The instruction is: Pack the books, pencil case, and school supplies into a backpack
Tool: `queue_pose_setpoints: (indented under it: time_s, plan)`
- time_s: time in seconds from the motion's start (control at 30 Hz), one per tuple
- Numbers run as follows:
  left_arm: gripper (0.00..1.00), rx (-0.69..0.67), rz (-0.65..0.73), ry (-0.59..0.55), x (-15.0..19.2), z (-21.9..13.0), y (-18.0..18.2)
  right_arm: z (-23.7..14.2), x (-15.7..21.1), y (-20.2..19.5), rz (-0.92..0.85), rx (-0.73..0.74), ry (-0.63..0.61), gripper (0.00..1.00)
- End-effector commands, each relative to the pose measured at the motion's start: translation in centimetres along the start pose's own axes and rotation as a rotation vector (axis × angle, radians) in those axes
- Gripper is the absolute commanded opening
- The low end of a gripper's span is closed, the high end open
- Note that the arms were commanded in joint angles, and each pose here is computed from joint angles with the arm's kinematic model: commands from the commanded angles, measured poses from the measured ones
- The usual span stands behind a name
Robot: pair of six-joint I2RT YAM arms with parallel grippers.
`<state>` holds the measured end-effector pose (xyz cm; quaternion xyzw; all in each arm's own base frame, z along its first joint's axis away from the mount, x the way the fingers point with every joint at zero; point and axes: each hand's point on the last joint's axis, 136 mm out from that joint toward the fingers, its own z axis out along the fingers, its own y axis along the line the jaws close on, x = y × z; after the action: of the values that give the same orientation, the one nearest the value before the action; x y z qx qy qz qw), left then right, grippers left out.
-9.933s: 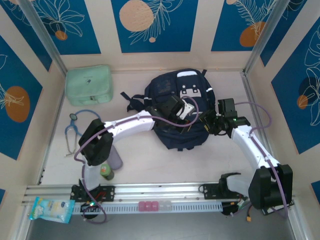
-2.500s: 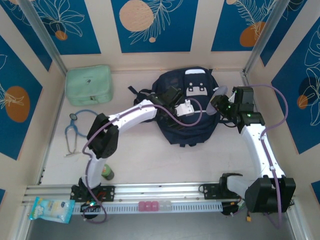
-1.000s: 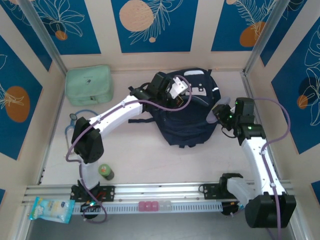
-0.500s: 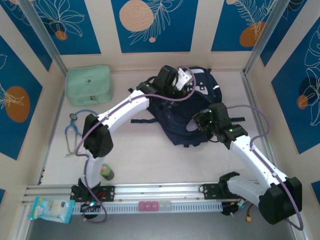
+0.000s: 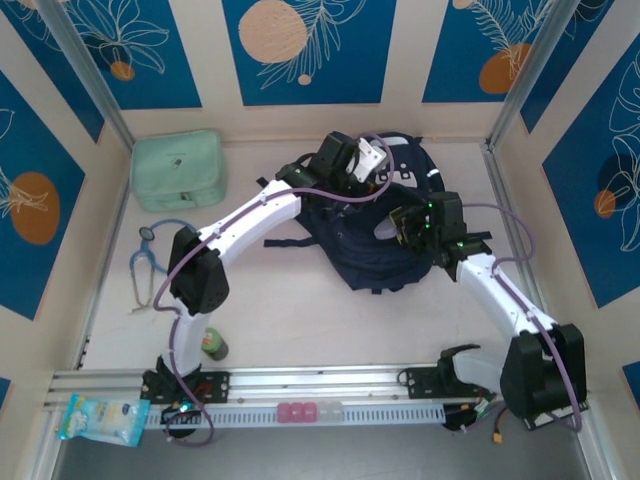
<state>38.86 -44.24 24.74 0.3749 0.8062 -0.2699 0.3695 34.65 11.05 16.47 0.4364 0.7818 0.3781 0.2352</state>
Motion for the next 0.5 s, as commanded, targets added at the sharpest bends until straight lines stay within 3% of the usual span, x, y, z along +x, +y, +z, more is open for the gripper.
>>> queue_pose_setpoints:
  time_s: [0.0,0.07,0.17,0.27,0.4,0.47]
  plan:
    - [0.00,0.010,-0.011,-0.123,-4.4,-3.3,-1.2,0.9,-0.7,4.0,-0.009,-0.107,0.010,0.38]
    - [0.00,0.001,-0.023,-0.120,-4.6,-3.2,-0.9,1.9,-0.6,4.8,-0.020,-0.120,0.026,0.43]
    - [0.00,-0.022,-0.042,-0.115,-4.8,-3.0,-0.4,3.0,-0.1,6.5,-0.073,-0.178,0.075,0.62]
    - [0.00,-0.055,-0.052,-0.118,-5.0,-3.1,0.2,2.8,-0.1,6.0,-0.083,-0.162,0.066,0.71]
    - [0.00,-0.060,-0.046,-0.112,-4.9,-3.1,0.3,1.5,-0.8,4.1,-0.069,-0.138,0.026,0.72]
    - [0.00,-0.053,-0.046,-0.112,-4.9,-3.1,0.2,0.8,-1.0,3.3,-0.058,-0.129,0.013,0.66]
